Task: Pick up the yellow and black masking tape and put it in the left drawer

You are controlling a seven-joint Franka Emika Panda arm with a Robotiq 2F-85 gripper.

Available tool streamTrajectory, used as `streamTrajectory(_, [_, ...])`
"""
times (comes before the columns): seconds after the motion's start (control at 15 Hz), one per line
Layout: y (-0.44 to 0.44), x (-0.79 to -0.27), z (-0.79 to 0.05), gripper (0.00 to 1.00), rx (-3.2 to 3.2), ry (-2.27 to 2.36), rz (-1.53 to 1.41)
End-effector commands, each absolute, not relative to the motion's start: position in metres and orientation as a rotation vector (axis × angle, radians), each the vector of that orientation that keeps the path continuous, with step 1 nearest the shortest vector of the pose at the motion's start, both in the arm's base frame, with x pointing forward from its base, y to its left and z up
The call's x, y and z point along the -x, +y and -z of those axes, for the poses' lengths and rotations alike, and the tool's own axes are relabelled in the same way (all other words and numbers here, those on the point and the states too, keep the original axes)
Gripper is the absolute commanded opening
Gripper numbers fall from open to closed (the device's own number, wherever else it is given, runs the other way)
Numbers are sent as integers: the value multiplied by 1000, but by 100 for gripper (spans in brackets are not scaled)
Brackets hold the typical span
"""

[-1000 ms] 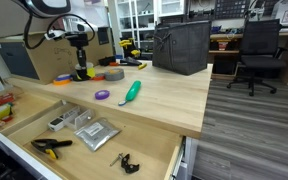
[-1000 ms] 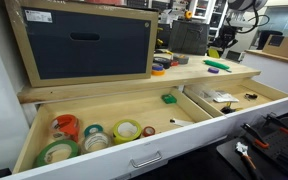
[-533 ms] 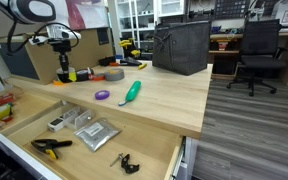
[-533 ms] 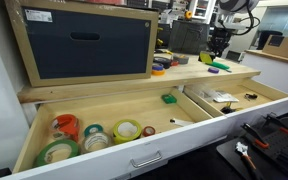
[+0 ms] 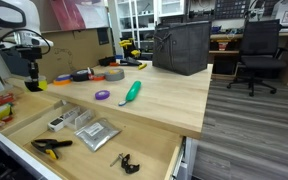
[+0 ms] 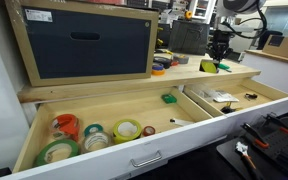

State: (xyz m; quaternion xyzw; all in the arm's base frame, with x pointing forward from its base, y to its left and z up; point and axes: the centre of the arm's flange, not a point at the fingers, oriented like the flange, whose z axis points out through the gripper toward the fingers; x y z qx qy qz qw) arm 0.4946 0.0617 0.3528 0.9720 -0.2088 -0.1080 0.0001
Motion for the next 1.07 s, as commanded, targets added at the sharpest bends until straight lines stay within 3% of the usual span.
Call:
streamTrajectory(0.0, [68,-486,-353,5,-3051,-644,342])
streamTrajectory(0.53, [70,-484,-351,1,-3047,-633,342])
streamTrajectory(1.0, [175,-531,-315,1,-3094,-376,354])
